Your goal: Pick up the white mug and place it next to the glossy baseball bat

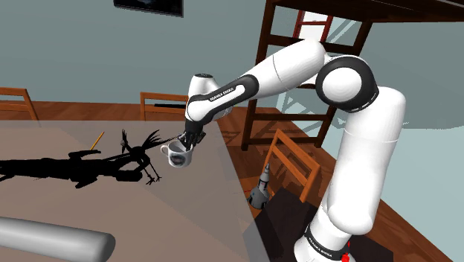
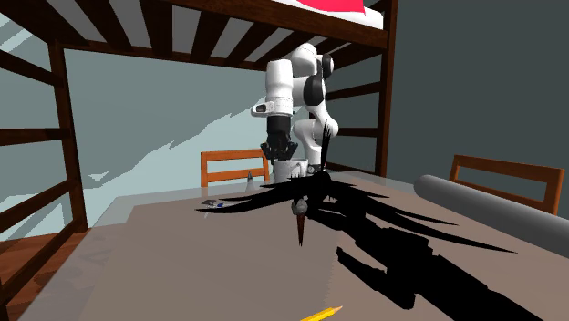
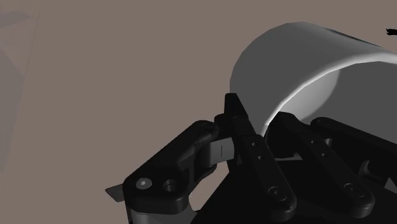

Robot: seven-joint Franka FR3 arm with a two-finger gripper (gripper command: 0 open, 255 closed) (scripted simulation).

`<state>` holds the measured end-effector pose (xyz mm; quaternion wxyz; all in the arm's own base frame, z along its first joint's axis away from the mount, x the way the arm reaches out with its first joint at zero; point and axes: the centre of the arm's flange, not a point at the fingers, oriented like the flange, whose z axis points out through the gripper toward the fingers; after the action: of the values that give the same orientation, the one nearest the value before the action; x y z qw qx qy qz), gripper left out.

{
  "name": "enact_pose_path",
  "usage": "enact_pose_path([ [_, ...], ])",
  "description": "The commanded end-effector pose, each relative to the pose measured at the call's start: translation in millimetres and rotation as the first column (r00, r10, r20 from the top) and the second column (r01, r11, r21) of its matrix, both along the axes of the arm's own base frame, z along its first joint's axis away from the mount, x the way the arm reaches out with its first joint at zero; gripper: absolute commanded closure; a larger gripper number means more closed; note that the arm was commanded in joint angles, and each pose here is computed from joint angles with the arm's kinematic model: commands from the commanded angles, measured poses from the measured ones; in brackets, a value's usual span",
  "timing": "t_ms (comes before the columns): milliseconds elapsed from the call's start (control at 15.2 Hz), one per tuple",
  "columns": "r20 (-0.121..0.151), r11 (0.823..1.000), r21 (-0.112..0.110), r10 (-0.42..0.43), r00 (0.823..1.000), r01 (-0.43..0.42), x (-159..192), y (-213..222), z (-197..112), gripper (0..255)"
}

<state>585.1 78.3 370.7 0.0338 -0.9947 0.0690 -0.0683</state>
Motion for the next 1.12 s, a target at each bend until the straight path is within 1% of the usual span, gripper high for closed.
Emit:
enact_pose_path([
  [0, 0.0, 1.0, 0.0, 0.0, 1.0, 0.0, -0.5, 0.6, 11.2, 255],
  [1056, 0.0, 1.0, 0.0, 0.0, 1.0, 0.0, -0.5, 0.6, 95.6, 255],
])
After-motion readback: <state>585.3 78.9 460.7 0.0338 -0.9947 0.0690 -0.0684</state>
